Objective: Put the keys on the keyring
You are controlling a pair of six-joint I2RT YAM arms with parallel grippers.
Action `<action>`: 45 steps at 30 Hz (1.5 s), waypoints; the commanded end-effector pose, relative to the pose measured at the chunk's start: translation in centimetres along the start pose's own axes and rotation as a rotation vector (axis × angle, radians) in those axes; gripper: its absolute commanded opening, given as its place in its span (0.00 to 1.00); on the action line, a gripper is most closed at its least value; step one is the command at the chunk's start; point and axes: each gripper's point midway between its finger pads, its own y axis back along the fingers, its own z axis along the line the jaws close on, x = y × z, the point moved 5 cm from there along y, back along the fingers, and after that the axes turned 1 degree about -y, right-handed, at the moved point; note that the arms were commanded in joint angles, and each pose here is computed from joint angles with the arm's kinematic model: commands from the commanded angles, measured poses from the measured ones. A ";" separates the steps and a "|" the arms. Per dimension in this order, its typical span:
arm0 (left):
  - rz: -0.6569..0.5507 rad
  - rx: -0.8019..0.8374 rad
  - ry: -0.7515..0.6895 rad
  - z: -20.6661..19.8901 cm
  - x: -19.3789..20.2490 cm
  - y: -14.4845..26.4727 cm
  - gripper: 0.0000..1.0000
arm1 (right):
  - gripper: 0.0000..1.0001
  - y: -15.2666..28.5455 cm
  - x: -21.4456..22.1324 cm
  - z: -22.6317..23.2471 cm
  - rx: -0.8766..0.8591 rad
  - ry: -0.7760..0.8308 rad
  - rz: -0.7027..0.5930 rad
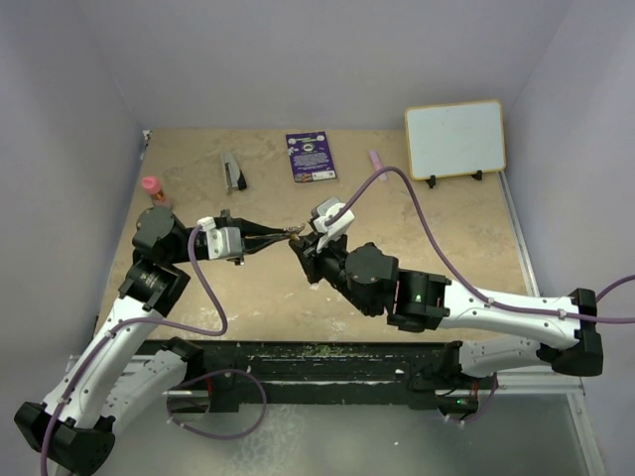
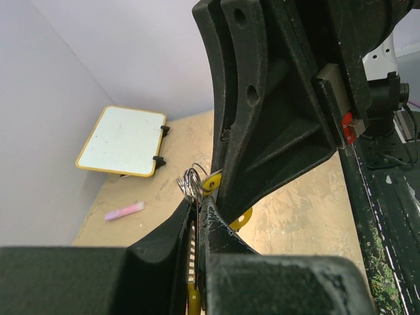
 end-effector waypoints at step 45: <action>-0.136 0.075 -0.172 -1.1 -4.1 0.4 0.04 | 0.00 3.0 -1.4 1.5 -0.146 -0.154 0.143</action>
